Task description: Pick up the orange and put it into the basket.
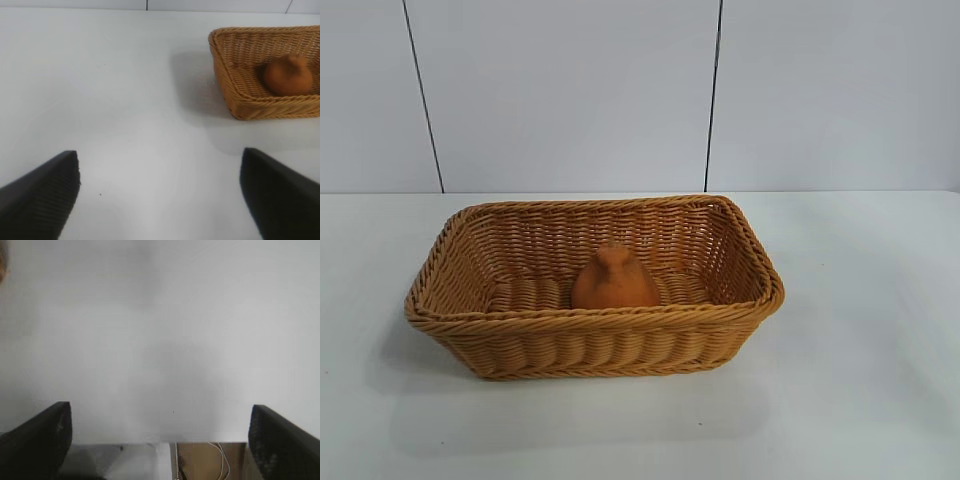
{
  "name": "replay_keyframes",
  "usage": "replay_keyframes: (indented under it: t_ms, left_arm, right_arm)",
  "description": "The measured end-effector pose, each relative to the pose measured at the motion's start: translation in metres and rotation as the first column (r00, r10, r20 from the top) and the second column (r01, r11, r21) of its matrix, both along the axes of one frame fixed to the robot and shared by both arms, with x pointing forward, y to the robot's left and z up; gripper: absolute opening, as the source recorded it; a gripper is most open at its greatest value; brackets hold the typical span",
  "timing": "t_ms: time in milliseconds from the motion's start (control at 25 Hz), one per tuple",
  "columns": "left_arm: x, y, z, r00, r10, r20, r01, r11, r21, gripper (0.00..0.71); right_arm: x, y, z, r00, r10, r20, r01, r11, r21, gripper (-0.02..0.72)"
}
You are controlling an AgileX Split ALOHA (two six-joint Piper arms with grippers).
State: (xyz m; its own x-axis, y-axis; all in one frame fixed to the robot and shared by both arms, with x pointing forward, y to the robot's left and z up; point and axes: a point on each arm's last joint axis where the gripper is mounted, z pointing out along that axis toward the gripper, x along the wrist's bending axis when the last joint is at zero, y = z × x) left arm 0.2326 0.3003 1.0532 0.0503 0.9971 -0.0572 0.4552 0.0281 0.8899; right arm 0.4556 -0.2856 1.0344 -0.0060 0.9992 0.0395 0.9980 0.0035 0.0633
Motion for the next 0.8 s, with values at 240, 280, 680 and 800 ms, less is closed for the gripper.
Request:
replay_keyframes:
  t_ms: [240,280,680,800]
  left_arm:
    - [0.000,0.000,0.000,1.000,0.000,0.000,0.000,1.000,0.000,0.619]
    - [0.000,0.000,0.000,1.000,0.000,0.000,0.000,1.000,0.000,0.619]
    - [0.000,0.000,0.000,1.000,0.000,0.000,0.000,1.000,0.000,0.619]
    - [0.000,0.000,0.000,1.000,0.000,0.000,0.000,1.000,0.000,0.619]
  right_arm:
    - [-0.065,-0.003,-0.021,0.992,0.021,0.123,-0.021,1.000,0.000,0.661]
    - [-0.076,-0.004,-0.023,0.987,0.033,0.154,-0.033,0.999,-0.002,0.661]
    - [-0.151,-0.007,0.005,0.815,0.035,0.578,-0.042,0.999,-0.002,0.661]
    - [-0.172,-0.008,0.012,0.725,0.031,0.688,-0.042,0.999,-0.001,0.661]
